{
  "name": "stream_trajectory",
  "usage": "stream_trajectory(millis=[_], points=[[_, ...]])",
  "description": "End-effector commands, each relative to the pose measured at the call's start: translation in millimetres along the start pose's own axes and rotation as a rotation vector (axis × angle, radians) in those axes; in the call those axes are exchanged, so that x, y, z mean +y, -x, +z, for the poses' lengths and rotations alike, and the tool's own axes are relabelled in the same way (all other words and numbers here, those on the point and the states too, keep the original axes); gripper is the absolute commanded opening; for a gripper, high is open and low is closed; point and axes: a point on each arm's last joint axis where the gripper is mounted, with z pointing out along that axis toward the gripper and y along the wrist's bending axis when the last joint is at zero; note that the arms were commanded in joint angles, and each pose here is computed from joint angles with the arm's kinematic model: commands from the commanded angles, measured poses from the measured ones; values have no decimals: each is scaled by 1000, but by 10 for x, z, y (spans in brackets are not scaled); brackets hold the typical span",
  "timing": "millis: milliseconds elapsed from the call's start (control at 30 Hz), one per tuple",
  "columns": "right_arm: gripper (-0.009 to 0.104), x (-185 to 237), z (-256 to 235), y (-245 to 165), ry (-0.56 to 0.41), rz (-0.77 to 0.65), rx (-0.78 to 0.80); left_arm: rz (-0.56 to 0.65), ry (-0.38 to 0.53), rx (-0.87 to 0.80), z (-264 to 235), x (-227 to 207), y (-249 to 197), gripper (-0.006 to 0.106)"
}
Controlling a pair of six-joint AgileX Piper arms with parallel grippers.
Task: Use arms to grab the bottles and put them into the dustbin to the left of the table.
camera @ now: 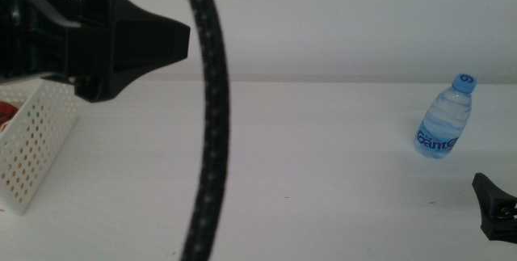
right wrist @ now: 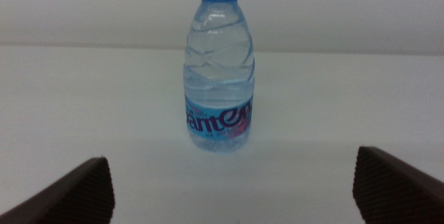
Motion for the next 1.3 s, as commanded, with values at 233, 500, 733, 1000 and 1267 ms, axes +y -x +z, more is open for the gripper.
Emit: stream_trajectory(millis=[233, 500, 733, 1000, 1267], points=[[92, -110, 327, 127, -44, -34, 21, -5, -7, -17, 0, -14, 7, 94], [92, -203, 675, 53, -85, -35, 112, -5, -7, -19, -1, -13, 8, 94], [92, -223, 978, -15, -65, -40, 163, -5, -7, -19, -1, -13, 8, 94], [92, -124, 1207, 13, 7, -59, 159, -5, -7, -19, -1, -13, 8, 94], [92, -48, 1320, 31, 19, -70, 152, -5, -7, -19, -1, -13, 8, 94]])
